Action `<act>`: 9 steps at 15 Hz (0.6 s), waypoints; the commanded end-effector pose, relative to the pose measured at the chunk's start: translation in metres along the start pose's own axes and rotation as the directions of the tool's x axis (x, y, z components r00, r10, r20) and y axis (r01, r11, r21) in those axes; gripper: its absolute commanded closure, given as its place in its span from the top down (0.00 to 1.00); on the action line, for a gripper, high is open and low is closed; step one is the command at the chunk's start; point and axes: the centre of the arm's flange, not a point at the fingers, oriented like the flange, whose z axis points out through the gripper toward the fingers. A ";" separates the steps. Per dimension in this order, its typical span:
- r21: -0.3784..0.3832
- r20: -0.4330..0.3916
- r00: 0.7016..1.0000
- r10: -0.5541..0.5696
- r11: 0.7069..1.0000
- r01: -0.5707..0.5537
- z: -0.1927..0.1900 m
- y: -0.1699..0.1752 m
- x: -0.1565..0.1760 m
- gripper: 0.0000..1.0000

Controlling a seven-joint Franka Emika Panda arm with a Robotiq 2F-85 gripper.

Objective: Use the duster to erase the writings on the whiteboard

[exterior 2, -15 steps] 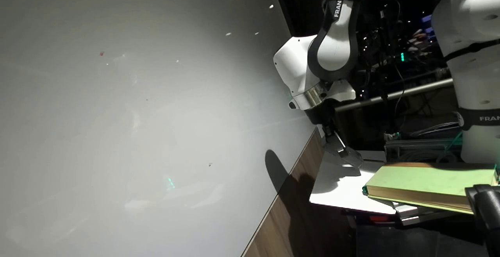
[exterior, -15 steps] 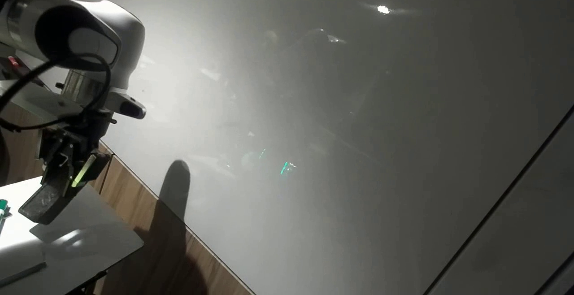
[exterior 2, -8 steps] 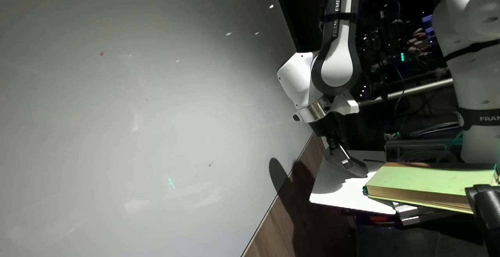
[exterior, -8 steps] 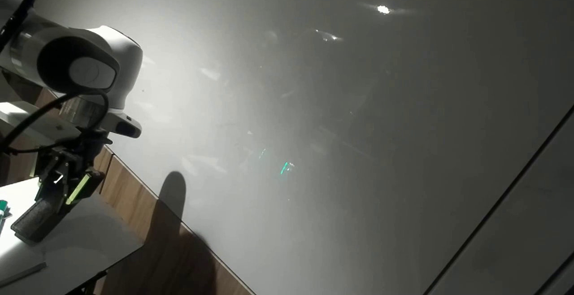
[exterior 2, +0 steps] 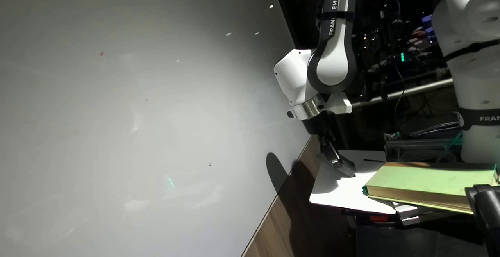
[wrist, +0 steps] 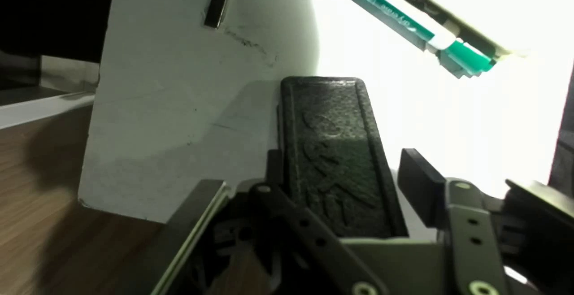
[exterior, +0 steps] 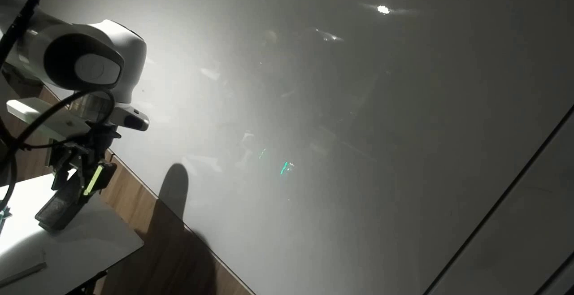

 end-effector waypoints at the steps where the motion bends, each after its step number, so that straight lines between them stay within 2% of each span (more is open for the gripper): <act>1: 0.009 -0.046 0.999 0.010 1.000 -0.010 0.000 0.000 -0.024 1.00; 9: 0.012 -0.048 0.999 0.010 1.000 -0.009 -0.002 -0.006 -0.029 1.00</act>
